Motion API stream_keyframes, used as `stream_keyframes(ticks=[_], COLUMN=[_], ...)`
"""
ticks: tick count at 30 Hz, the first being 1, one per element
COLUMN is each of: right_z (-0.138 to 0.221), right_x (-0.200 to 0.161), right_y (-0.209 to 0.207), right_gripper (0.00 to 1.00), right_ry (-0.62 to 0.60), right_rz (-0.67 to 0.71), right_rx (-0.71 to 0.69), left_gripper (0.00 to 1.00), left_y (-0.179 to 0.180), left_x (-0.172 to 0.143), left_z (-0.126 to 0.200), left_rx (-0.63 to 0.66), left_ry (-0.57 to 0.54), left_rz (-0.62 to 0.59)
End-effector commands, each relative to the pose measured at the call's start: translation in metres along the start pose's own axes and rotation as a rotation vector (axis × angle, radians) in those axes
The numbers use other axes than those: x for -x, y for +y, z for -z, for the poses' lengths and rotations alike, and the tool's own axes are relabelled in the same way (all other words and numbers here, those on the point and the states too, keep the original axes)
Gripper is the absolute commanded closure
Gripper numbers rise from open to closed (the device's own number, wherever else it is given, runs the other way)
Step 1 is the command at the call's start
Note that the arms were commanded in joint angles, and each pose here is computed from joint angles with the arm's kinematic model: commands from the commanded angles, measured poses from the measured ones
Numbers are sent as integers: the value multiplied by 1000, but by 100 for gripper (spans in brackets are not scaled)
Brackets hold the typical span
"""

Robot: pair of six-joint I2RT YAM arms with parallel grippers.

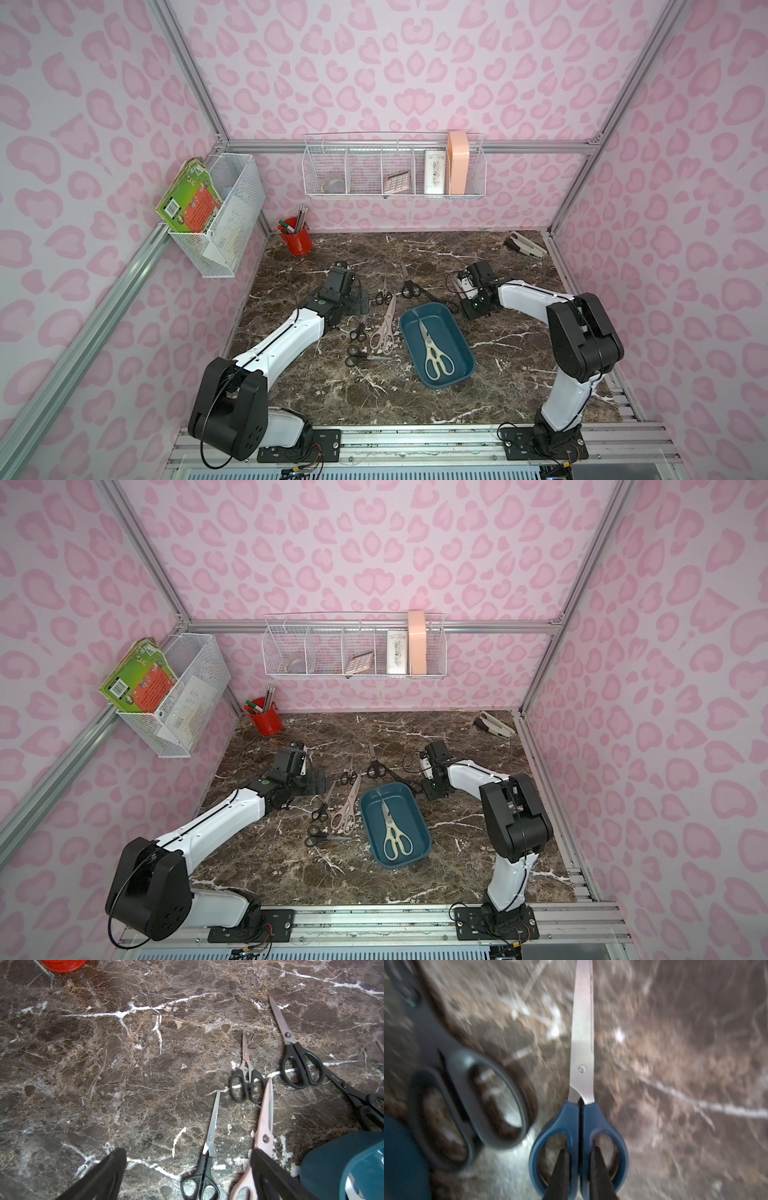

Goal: Put the scissors into the storage box
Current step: Pick up the scissors from the center of the board.

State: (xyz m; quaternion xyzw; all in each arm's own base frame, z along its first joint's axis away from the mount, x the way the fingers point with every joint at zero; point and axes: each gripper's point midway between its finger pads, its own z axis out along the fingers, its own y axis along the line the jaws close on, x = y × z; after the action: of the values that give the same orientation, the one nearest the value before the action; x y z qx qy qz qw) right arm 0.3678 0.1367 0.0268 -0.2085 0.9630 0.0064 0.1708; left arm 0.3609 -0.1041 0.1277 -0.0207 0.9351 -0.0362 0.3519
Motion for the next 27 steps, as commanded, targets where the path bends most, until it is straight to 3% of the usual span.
stream_keyframes(ticks=[1,7,18,22,27], right_z=[24,78,133,120,89], right_x=[3,5,-29,-65,-108], right_y=[-5,30,147,190,183], right_gripper=[100,100,100,100,100], right_ry=[-6,-70,-143,-58,23], right_rz=[-83,-53,-40,-9,-42], right_rx=[-31,-94,3,96,44], left_gripper=[2,2,2,2,2], left_y=[3,5,14,17,20], left_x=[1,5,5,6,6], left_z=[0,-1,6,9,13], left_rx=[15,23,51,61,69], left_ry=[-3,-13,-27,-29,-38], left_rz=[4,24,52,59,64])
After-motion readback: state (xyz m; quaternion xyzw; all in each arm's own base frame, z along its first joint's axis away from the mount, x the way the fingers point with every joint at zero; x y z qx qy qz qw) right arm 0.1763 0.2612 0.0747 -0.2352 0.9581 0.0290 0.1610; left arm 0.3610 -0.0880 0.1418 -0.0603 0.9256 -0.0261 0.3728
